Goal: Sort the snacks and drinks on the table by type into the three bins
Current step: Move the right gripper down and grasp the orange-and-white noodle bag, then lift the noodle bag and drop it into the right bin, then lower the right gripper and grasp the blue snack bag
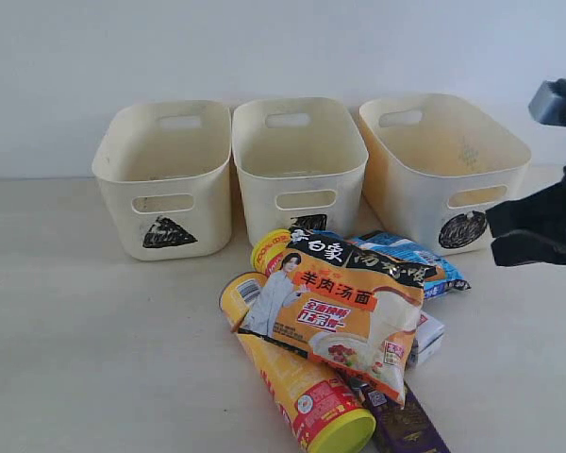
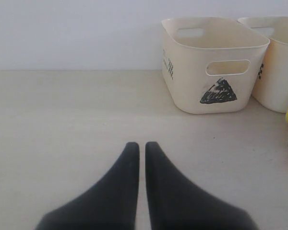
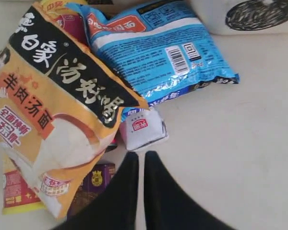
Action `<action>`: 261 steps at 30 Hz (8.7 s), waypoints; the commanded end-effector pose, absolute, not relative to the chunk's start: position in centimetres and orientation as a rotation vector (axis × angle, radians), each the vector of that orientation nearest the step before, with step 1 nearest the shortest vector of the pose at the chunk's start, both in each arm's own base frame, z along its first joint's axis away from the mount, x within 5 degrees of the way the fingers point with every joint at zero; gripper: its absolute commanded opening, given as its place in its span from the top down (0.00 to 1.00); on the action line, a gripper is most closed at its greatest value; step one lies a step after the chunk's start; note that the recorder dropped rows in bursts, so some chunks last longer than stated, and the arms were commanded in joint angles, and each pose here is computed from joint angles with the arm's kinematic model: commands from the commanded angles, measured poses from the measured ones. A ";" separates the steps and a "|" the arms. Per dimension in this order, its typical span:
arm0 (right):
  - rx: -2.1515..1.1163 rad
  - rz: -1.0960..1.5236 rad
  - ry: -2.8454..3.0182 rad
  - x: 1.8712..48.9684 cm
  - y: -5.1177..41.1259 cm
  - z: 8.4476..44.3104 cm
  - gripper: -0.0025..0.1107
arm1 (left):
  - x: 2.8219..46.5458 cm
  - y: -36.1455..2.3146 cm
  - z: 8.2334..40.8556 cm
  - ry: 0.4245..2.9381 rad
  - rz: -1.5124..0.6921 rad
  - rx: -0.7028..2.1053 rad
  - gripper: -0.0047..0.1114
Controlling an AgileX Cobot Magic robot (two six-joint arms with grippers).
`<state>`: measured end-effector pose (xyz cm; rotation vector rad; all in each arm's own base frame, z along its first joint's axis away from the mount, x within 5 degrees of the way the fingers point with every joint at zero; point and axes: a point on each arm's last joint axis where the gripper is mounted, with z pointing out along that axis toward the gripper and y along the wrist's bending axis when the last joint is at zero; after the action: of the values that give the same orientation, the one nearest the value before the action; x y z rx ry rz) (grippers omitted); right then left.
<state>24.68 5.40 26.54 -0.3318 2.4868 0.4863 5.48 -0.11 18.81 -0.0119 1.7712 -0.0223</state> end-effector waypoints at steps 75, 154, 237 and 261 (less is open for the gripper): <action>-0.285 1.149 2.593 32.1 12.1 16.8 0.98 | 5.5 -0.1 18.7 1.768 -0.028 -0.020 0.93; 0.056 0.701 2.039 51.3 6.9 23.3 0.86 | 5.5 -0.1 18.7 1.768 -0.028 -0.020 0.93; -1.083 0.149 2.324 32.6 16.4 24.1 0.31 | 5.5 -0.1 18.7 1.768 -0.028 -0.020 0.93; -1.167 -0.043 2.308 34.0 19.3 18.5 0.31 | 5.5 -0.1 18.7 1.768 -0.028 -0.020 0.93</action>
<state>33.80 19.10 18.90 -1.1625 2.3355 -0.0409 5.48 -0.11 18.81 -0.0119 1.7712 -0.0223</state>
